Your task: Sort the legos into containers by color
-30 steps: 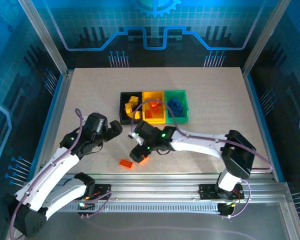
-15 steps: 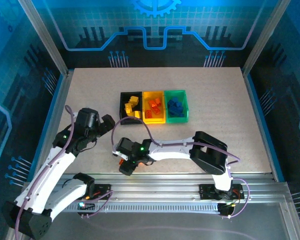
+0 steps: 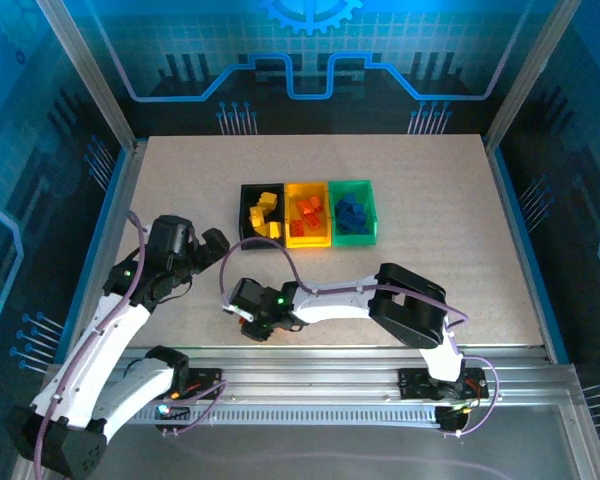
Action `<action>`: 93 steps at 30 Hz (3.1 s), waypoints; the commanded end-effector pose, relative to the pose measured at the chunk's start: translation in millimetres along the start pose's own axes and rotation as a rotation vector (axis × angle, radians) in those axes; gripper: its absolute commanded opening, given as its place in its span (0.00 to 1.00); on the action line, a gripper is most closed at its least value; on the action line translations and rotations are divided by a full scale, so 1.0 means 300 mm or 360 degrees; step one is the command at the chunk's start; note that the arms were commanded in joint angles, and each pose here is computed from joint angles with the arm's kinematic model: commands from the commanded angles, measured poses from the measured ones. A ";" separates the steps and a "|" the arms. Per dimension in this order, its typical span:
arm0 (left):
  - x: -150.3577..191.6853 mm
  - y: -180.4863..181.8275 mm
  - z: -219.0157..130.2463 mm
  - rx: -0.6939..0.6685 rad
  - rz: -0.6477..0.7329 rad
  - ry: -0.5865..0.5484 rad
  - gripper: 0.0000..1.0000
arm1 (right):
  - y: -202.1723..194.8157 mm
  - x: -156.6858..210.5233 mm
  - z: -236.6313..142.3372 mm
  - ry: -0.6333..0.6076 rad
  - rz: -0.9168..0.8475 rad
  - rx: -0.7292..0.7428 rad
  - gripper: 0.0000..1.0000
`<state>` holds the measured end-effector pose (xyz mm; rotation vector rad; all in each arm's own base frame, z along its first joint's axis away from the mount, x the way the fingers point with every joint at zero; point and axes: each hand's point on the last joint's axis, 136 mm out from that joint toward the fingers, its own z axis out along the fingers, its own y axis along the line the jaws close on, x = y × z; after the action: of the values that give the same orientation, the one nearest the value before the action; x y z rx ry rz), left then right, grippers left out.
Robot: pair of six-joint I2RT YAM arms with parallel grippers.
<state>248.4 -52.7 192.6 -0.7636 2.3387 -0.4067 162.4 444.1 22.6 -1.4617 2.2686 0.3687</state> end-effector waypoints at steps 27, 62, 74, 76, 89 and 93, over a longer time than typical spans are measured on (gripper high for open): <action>0.093 -0.030 0.087 0.0163 0.0041 0.0198 0.99 | -0.896 -0.017 -0.403 -0.0278 0.1378 0.0543 0.32; 0.734 -0.129 0.350 -0.0193 0.1657 0.0583 0.83 | -0.979 0.101 -0.487 -0.0369 0.1653 0.0520 0.85; 0.765 -0.134 0.343 -0.0179 0.1636 0.0626 0.44 | -1.014 0.159 -0.525 -0.0378 0.1717 0.0596 0.86; 0.758 -0.143 0.336 -0.0172 0.1623 0.0613 0.40 | -1.014 0.169 -0.535 -0.0383 0.1722 0.0612 0.86; 0.330 -0.555 0.278 0.0222 0.1064 0.0120 0.35 | -0.967 0.323 -0.614 -0.0460 0.1849 0.0695 0.86; 0.192 -0.646 0.371 0.0150 0.0995 -0.0009 0.35 | -0.946 0.368 -0.609 -0.0419 0.1868 0.0706 0.86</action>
<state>334.3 -245.7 164.5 0.0523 2.4335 -0.2614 343.9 170.2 128.1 0.1598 2.5281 0.3187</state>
